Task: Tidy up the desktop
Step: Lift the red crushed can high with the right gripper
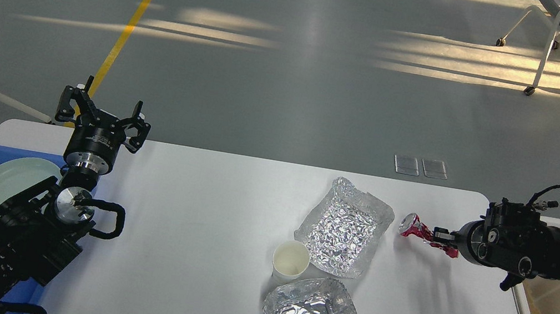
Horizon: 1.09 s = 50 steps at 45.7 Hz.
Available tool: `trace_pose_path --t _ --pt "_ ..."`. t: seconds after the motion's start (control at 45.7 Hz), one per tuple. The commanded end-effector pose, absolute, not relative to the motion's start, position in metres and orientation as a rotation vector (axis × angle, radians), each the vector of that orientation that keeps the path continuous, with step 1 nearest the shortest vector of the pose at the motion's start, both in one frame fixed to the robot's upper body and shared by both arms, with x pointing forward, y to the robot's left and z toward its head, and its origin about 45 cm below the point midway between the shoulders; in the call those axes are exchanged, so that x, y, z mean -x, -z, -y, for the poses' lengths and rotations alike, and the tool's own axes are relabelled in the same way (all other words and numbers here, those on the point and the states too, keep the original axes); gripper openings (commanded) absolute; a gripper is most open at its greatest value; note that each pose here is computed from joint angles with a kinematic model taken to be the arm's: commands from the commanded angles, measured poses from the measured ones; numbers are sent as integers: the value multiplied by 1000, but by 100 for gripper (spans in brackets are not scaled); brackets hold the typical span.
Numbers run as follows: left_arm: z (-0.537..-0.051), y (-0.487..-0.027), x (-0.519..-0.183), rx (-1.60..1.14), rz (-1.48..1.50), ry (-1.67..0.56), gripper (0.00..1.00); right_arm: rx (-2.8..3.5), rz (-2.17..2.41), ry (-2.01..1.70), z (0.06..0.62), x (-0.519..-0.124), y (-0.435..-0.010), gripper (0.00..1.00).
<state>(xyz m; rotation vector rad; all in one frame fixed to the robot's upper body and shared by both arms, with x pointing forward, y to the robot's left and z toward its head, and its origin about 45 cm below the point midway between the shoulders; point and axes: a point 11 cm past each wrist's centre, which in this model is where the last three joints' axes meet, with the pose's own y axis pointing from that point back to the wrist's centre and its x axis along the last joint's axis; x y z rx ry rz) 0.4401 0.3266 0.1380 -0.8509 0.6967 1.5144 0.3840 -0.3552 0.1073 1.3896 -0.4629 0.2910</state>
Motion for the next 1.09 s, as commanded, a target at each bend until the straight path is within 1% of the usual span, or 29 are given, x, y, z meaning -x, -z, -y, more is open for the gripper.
trace_pose_path --t 0.0,0.109,0.197,0.284,0.372,0.569,0.678,0.788,0.81,0.941,1.072 --pt "-327 -138 -440 851 -697 -1514 100 -1394 444 -272 357 -387 -118 0" --pt "-327 -138 -440 851 -697 -1514 100 -1388 453 -267 366 -398 -143 0" --pt "-327 -138 -440 851 -697 -1514 100 -1384 471 -261 376 -412 -176 0" --pt "-327 -138 -440 851 -697 -1514 100 -1392 482 -254 380 -425 -214 0" --pt "-327 -138 -440 851 -697 -1514 100 -1445 469 -230 373 -433 -261 0" --pt "-327 -138 -440 851 -697 -1514 100 -1752 348 -115 328 -424 -383 0" --pt "-327 -138 -440 851 -697 -1514 100 -1862 451 -259 299 -433 -459 0" --pt "-327 -138 -440 851 -697 -1514 100 -1946 512 -391 272 -430 -520 0" --pt "-327 -138 -440 851 -697 -1514 100 -1969 529 -432 264 -427 -538 0" --pt "-327 -138 -440 851 -697 -1514 100 -2029 567 -565 241 -413 -593 0" --pt "-327 -138 -440 851 -697 -1514 100 -2061 587 -679 223 -398 -634 0"
